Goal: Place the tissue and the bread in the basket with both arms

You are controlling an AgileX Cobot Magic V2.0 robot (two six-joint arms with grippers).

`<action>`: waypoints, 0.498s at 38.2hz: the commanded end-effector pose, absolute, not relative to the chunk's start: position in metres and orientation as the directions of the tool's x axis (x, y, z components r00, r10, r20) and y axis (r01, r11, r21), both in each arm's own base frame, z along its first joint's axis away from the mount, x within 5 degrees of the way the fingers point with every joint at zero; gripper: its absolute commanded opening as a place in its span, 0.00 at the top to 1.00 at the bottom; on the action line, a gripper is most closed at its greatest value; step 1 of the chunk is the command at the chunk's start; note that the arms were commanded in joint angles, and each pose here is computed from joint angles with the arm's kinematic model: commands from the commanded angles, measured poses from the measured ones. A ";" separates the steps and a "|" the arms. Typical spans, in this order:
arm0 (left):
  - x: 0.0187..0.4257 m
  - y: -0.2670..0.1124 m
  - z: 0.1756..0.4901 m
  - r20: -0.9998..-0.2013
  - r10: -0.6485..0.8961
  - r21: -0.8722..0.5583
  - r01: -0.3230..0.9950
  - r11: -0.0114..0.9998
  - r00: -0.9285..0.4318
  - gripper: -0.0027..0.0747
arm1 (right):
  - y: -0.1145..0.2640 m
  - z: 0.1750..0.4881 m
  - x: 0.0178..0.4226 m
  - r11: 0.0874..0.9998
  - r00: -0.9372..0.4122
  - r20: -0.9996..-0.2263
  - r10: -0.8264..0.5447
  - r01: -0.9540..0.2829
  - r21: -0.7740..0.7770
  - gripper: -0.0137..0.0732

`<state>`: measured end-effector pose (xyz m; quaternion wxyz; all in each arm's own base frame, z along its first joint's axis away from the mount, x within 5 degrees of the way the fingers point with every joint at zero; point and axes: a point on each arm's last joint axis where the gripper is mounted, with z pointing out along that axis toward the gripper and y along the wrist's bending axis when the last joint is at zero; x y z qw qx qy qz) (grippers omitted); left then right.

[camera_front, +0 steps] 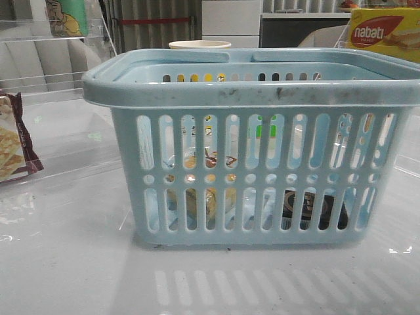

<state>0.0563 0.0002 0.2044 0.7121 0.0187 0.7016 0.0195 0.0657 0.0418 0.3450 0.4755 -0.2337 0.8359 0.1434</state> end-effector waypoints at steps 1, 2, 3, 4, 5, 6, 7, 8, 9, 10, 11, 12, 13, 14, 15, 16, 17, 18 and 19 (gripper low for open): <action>0.054 -0.001 0.216 -0.987 0.058 0.059 0.003 0.998 0.148 0.84 | 0.042 0.358 0.068 0.853 -0.367 -0.904 -0.220 -0.523 0.004 0.78; 0.054 -0.001 0.216 -0.987 0.058 0.059 0.003 0.998 0.150 0.84 | 0.042 0.358 0.068 0.853 -0.367 -0.904 -0.220 -0.523 0.004 0.78; 0.054 -0.001 0.216 -0.987 0.058 0.059 0.003 0.998 0.150 0.84 | 0.042 0.358 0.068 0.853 -0.367 -0.904 -0.220 -0.523 0.004 0.78; 0.054 -0.001 0.216 -0.987 0.058 0.059 0.003 0.998 0.150 0.84 | 0.042 0.358 0.068 0.853 -0.367 -0.904 -0.220 -0.523 0.004 0.78; 0.054 -0.001 0.216 -0.987 0.058 0.059 0.006 0.998 0.150 0.84 | 0.042 0.358 0.068 0.853 -0.367 -0.904 -0.220 -0.523 0.004 0.78; 0.054 -0.001 0.216 -0.987 0.057 0.059 0.011 0.998 0.150 0.84 | 0.042 0.358 0.068 0.853 -0.367 -0.904 -0.220 -0.523 0.004 0.78; 0.054 -0.001 0.216 -0.987 0.056 0.059 0.014 0.998 0.149 0.84 | 0.042 0.358 0.068 0.853 -0.367 -0.904 -0.220 -0.523 0.004 0.78; 0.054 -0.002 0.216 -0.987 0.055 0.059 0.020 0.998 0.149 0.84 | 0.042 0.358 0.068 0.853 -0.367 -0.904 -0.220 -0.523 0.004 0.78; 0.054 -0.002 0.216 -0.988 0.054 0.059 0.030 0.998 0.148 0.84 | 0.042 0.358 0.068 0.853 -0.367 -0.904 -0.220 -0.523 0.004 0.78; 0.054 -0.003 0.216 -0.988 0.053 0.059 0.038 0.998 0.148 0.84 | 0.042 0.358 0.068 0.853 -0.367 -0.904 -0.220 -0.523 0.004 0.78; 0.054 -0.003 0.216 -0.988 0.052 0.059 0.047 0.997 0.149 0.84 | 0.042 0.358 0.068 0.853 -0.367 -0.904 -0.220 -0.523 0.004 0.78; 0.054 -0.003 0.216 -0.988 0.051 0.059 0.050 0.997 0.149 0.84 | 0.042 0.358 0.068 0.853 -0.367 -0.904 -0.220 -0.523 0.004 0.78; 0.054 -0.003 0.216 -0.988 0.051 0.059 0.052 0.997 0.149 0.84 | 0.042 0.358 0.068 0.853 -0.367 -0.904 -0.220 -0.523 0.004 0.78; 0.054 -0.004 0.216 -0.988 0.050 0.059 0.055 0.997 0.149 0.84 | 0.042 0.358 0.068 0.853 -0.367 -0.904 -0.220 -0.523 0.004 0.78; 0.054 -0.004 0.216 -0.988 0.050 0.059 0.054 0.997 0.149 0.84 | 0.042 0.358 0.068 0.853 -0.367 -0.904 -0.220 -0.523 0.004 0.78; 0.054 -0.004 0.216 -0.988 0.050 0.059 0.054 0.997 0.149 0.84 | 0.042 0.358 0.068 0.853 -0.367 -0.904 -0.220 -0.523 0.004 0.78; 0.054 -0.004 0.216 -0.988 0.050 0.059 0.054 0.997 0.149 0.84 | 0.042 0.358 0.068 0.853 -0.367 -0.904 -0.220 -0.523 0.004 0.78; 0.054 -0.004 0.216 -0.988 0.050 0.059 0.054 0.997 0.149 0.84 | 0.042 0.358 0.068 0.853 -0.367 -0.904 -0.220 -0.523 0.004 0.78; 0.054 -0.004 0.216 -0.988 0.050 0.059 0.054 0.997 0.149 0.84 | 0.042 0.358 0.068 0.853 -0.367 -0.904 -0.220 -0.523 0.004 0.78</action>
